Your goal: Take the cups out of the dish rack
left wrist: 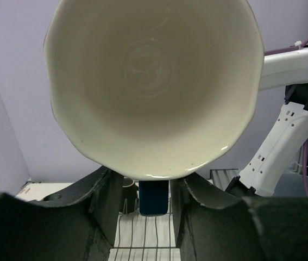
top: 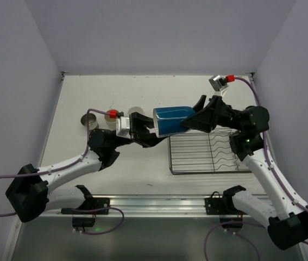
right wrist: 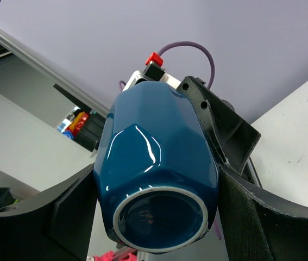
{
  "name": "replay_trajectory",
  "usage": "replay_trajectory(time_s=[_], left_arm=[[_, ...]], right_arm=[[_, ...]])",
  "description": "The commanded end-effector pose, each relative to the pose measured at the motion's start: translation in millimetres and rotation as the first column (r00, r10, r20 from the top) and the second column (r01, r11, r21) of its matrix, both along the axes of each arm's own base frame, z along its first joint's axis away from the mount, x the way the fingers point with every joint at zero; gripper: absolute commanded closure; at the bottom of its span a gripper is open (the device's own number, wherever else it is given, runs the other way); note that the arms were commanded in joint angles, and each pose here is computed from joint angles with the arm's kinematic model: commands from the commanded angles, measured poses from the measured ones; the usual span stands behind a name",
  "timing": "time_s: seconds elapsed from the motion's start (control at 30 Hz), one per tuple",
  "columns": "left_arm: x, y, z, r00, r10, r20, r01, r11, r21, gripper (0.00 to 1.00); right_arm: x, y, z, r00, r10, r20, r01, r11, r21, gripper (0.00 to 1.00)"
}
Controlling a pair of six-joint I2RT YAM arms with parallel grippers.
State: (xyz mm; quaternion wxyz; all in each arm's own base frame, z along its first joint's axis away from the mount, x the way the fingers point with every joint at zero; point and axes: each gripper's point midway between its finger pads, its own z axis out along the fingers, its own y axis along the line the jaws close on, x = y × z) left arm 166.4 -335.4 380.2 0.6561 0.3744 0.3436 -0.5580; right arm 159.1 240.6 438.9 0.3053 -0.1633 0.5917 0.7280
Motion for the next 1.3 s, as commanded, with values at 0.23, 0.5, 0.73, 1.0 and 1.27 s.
replay_trajectory(time_s=[0.23,0.5,0.73,1.0,1.27], left_arm=[[9,5,32,0.997,0.069,-0.021,-0.071,0.991,-0.109,0.78],[15,36,41,0.978,0.173,-0.115,-0.194,0.961,-0.195,1.0],[12,39,44,0.979,0.147,-0.144,-0.175,0.962,-0.211,1.0],[5,38,42,0.985,0.104,-0.14,-0.134,0.966,-0.222,1.0],[17,59,41,0.951,0.224,-0.214,-0.258,0.955,-0.145,1.0]], right_arm=[[-5,-3,29,0.995,-0.047,0.093,0.038,0.995,0.094,1.0],[-6,-3,25,0.995,-0.053,0.082,0.044,0.994,0.104,1.0],[-9,-3,21,0.995,-0.048,0.093,0.038,0.994,0.103,0.01],[-20,-6,22,0.994,-0.02,0.109,0.006,0.992,0.126,0.01],[-10,-13,-15,0.992,-0.124,0.028,0.125,0.992,-0.029,0.01]])
